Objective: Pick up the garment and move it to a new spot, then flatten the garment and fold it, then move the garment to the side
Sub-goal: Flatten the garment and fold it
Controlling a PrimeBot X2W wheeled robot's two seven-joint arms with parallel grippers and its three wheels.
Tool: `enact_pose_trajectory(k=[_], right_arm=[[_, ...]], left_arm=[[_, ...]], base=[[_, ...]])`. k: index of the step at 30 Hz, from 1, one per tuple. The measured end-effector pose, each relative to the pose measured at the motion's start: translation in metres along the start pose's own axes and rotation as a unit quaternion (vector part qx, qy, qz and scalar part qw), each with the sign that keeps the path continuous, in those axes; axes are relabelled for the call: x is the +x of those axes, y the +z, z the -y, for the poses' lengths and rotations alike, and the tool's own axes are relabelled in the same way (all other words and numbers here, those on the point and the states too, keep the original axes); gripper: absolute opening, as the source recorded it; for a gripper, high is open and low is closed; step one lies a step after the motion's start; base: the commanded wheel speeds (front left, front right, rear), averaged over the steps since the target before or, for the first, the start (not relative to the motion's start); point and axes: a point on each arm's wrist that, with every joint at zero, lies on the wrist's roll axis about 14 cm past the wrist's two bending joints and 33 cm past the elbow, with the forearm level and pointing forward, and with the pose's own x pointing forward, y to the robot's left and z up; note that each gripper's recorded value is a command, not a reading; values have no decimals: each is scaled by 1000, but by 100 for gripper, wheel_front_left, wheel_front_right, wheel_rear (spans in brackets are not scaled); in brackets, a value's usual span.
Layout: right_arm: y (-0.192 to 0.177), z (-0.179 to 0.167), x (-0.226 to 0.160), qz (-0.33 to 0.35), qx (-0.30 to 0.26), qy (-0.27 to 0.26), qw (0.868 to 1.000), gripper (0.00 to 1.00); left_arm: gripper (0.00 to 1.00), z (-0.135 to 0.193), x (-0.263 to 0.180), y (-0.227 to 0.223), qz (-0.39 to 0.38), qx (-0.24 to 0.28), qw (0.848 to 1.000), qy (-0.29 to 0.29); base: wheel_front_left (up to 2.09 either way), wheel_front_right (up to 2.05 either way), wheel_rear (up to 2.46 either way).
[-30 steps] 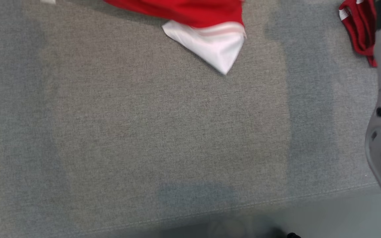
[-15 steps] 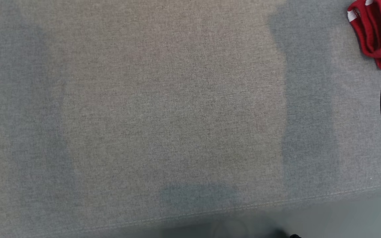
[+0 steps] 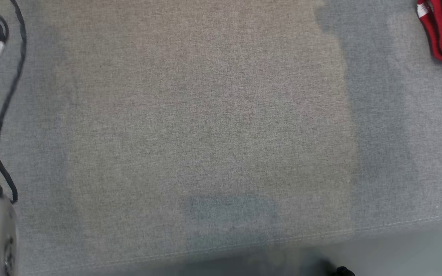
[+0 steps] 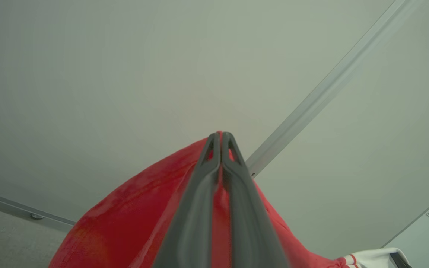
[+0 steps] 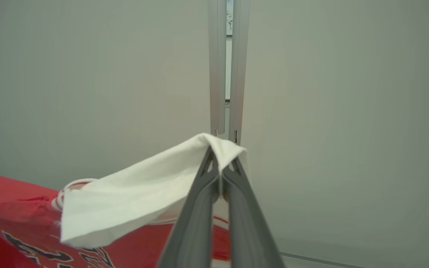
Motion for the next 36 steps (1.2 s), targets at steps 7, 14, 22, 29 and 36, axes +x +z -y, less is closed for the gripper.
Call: enact_pose_trajectory(k=[7, 14, 22, 29, 36], right_arm=[[-53, 2, -59, -125, 35, 20, 991, 0], [-59, 14, -121, -206, 39, 15, 978, 0], [-70, 6, -198, -316, 42, 13, 948, 0], [-70, -5, -264, -376, 54, 19, 925, 0], [-79, -15, -344, -447, 54, 28, 892, 0]], left_arm=[[0, -30, -49, -19, -35, -9, 997, 61], [0, -40, -107, -38, -72, -38, 989, 124], [0, -41, -173, -43, -86, -79, 976, 184], [0, -41, -239, -45, -64, -140, 958, 243], [0, -27, -289, -57, -73, -139, 952, 263]], base=[[0, 0, 0], [0, 0, 0], [0, 0, 0], [0, 0, 0], [0, 0, 0]])
